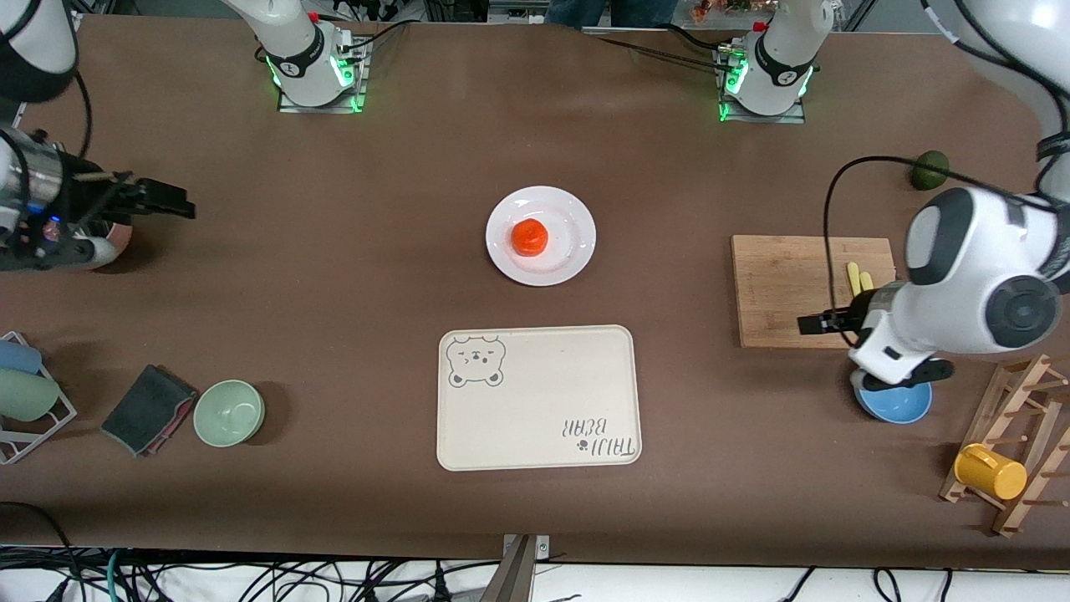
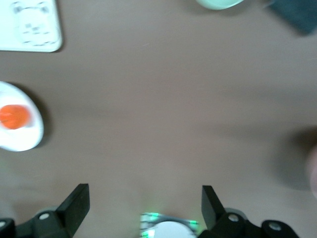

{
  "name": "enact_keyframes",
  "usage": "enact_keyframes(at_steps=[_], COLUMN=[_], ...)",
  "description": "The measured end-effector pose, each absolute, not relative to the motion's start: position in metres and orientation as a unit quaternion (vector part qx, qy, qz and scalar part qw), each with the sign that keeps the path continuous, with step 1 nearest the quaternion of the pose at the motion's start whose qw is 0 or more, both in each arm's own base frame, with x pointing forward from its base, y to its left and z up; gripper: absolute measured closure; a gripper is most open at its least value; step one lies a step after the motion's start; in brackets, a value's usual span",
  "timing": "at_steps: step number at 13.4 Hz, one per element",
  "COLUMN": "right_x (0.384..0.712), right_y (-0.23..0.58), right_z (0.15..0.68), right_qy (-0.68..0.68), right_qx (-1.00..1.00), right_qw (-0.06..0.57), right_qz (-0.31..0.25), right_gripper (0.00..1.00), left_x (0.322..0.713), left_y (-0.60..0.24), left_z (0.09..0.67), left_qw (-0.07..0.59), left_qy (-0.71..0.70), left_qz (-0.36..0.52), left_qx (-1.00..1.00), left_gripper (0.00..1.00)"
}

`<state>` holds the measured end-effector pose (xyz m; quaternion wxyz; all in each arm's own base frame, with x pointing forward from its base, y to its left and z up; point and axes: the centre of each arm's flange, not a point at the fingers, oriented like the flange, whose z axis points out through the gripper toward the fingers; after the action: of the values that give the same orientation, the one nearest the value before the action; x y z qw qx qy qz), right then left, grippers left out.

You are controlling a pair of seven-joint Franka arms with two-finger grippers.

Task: Place orange and plate with both arms
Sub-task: 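Reach the right gripper to the white plate's rim while the left gripper retracts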

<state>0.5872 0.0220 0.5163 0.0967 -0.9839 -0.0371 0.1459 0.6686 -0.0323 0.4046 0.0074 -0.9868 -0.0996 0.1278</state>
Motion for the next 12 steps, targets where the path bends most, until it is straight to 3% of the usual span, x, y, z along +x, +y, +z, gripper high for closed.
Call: enact_keyframes(at_steps=[4,7,12], right_x=[0.600,0.581,0.524], right_y=[0.054,0.070,0.087], right_z=[0.429,0.351,0.226], right_qy=[-0.012,-0.004,-0.030], right_qx=[-0.948,-0.906,-0.862], right_qw=[0.228,0.320,0.466], right_qz=[0.221,0.276,0.195], right_gripper=[0.00,0.00,0.00], left_x=[0.658,0.646,0.630], left_y=[-0.021,-0.003,-0.019], left_z=[0.471,0.507,0.534], left_qw=[0.006,0.004,-0.012], left_qy=[-0.112,-0.125,-0.122], left_qz=[0.102,0.090,0.081], left_qx=[-0.988,-0.988,-0.989], left_gripper=[0.00,0.00,0.00])
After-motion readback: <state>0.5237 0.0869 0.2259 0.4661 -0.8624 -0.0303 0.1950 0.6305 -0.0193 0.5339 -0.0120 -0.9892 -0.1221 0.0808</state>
